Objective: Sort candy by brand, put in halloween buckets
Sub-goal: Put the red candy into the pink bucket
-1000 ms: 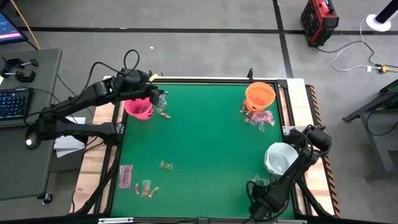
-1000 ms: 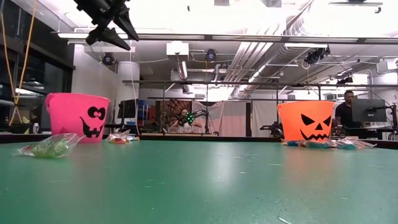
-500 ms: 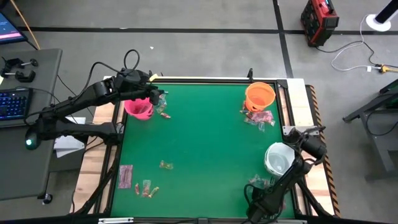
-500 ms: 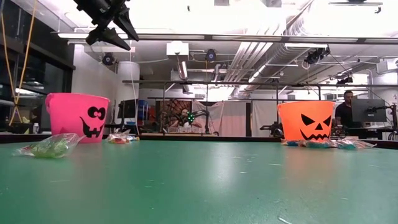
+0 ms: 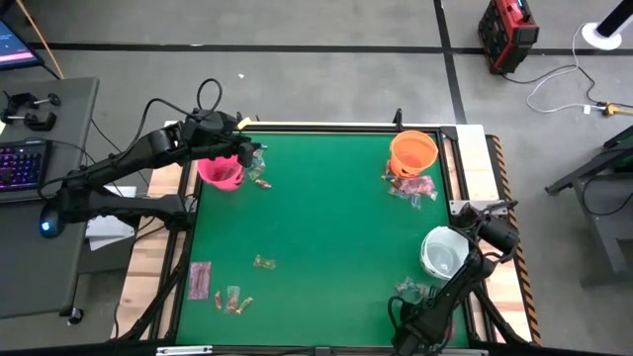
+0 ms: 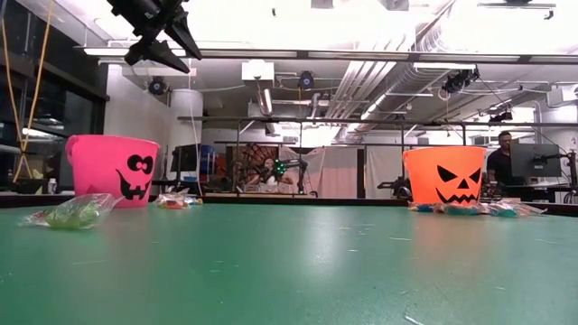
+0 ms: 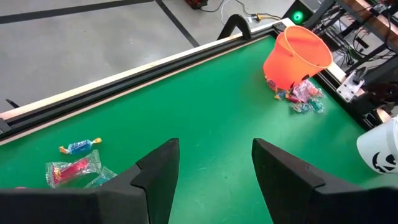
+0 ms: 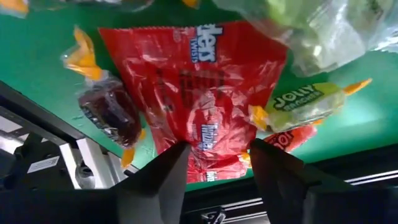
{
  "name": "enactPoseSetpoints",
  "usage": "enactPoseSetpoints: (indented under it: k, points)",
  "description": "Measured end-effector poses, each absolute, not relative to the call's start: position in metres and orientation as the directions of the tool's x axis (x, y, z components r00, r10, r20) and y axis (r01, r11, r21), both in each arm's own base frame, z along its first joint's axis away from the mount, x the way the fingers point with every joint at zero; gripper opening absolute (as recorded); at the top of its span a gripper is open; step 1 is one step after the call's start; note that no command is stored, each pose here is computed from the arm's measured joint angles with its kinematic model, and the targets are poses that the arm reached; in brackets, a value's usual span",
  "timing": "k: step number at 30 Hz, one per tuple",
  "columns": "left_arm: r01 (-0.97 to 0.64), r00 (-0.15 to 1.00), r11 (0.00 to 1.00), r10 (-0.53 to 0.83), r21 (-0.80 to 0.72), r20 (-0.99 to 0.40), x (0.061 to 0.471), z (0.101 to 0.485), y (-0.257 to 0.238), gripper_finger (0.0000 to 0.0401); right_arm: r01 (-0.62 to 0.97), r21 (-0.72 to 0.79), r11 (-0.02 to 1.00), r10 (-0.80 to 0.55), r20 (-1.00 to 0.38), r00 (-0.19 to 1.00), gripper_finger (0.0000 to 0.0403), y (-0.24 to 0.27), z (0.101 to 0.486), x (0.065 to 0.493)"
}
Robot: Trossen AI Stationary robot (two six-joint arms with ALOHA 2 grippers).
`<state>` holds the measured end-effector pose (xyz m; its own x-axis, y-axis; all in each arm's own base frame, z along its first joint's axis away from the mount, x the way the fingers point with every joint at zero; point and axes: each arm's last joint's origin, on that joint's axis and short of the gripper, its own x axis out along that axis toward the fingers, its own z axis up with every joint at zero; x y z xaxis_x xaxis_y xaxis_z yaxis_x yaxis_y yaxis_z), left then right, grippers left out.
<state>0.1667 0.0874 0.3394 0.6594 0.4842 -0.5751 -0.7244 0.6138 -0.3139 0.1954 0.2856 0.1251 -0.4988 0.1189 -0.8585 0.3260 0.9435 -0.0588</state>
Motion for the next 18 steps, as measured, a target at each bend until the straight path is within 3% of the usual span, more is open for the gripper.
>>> enactPoseSetpoints:
  k: [9,14,18]
  points:
    - [-0.724,0.659,0.614,0.484,-0.314,-0.575,0.167,0.339,0.087,0.0194,0.327,-0.048,0.944,0.127,-0.861,-0.492,0.0015,0.287,0.125,0.196]
    - [-0.724,0.660,0.614,0.484,-0.314,-0.575,0.167,0.339,0.087,0.0194,0.304,-0.077,0.949,0.074,-0.887,-0.455,0.0008,0.284,0.138,0.197]
    - [-0.724,0.660,0.614,0.484,-0.314,-0.575,0.167,0.339,0.087,0.0194,0.286,-0.036,0.958,0.080,-0.919,-0.386,0.0003,0.283,0.172,0.200]
